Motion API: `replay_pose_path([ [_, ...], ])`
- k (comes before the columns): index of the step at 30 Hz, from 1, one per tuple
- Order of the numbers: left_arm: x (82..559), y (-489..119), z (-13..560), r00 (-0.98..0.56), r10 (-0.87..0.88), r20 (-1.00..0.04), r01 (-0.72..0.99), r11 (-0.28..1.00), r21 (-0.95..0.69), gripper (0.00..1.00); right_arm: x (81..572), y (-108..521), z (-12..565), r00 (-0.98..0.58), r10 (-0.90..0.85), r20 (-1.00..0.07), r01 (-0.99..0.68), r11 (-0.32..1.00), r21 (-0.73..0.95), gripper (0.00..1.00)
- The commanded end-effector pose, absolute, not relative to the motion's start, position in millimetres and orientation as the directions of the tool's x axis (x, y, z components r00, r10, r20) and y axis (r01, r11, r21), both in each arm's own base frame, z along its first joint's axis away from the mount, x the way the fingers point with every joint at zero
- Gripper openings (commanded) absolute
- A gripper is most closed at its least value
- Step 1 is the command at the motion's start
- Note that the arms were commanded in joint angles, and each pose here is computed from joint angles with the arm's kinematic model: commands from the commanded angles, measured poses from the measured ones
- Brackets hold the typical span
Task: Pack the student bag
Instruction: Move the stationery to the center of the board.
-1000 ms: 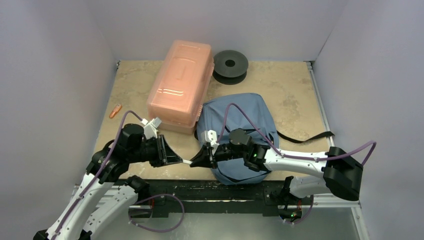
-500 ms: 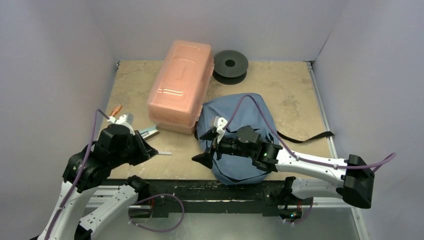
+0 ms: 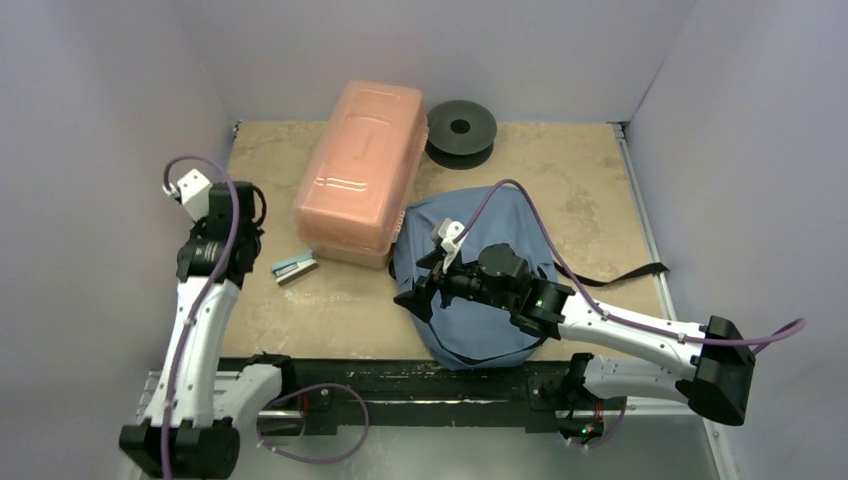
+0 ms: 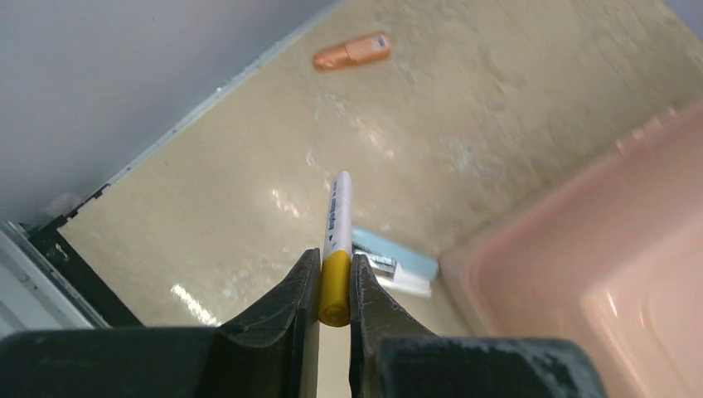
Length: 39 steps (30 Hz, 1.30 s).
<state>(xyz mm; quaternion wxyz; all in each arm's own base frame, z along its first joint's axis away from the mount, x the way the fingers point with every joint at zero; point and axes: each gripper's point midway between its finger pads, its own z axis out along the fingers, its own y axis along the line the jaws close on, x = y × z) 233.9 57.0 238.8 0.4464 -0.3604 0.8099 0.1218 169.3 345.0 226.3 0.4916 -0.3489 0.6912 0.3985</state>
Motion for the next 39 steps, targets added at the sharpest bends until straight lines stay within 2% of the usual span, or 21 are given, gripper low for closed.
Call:
replay_pose_path([
  [1, 308.3, 112.1, 255.6, -0.137, -0.451, -0.882, -0.741, 0.638, -0.211, 0.00, 171.2, 347.2, 243.2, -0.262, -0.050, -0.964, -0.878, 0.427, 0.216, 0.99],
  [6, 369.5, 146.4, 247.8, -0.059, -0.454, -0.889, -0.711, 0.644, -0.282, 0.00, 172.1, 348.2, 243.8, -0.262, -0.046, -0.964, -0.883, 0.416, 0.220, 0.99],
  [8, 385.6, 160.8, 242.0, -0.050, -0.434, -0.900, -0.725, 0.635, -0.265, 0.00, 173.2, 347.8, 242.7, -0.264, -0.044, -0.963, -0.882, 0.416, 0.223, 0.99],
  [11, 404.5, 179.3, 220.9, -0.041, -0.494, -0.869, -0.729, 0.610, -0.312, 0.00, 176.0, 345.8, 241.3, -0.267, -0.042, -0.963, -0.879, 0.421, 0.226, 0.99],
  [22, 422.8, 206.9, 162.6, -0.079, -0.524, -0.848, -0.787, 0.555, -0.269, 0.00, 181.0, 339.4, 239.5, -0.273, -0.032, -0.961, -0.874, 0.426, 0.234, 0.99],
  [32, 420.9, 204.0, 128.0, -0.103, -0.654, -0.749, -0.847, 0.453, -0.278, 0.00, 179.6, 340.4, 238.5, -0.273, -0.031, -0.961, -0.879, 0.414, 0.236, 0.99],
  [39, 417.8, 204.5, 109.7, -0.096, -0.675, -0.731, -0.863, 0.422, -0.276, 0.00, 180.0, 340.1, 236.0, -0.278, -0.035, -0.960, -0.877, 0.418, 0.239, 0.99],
])
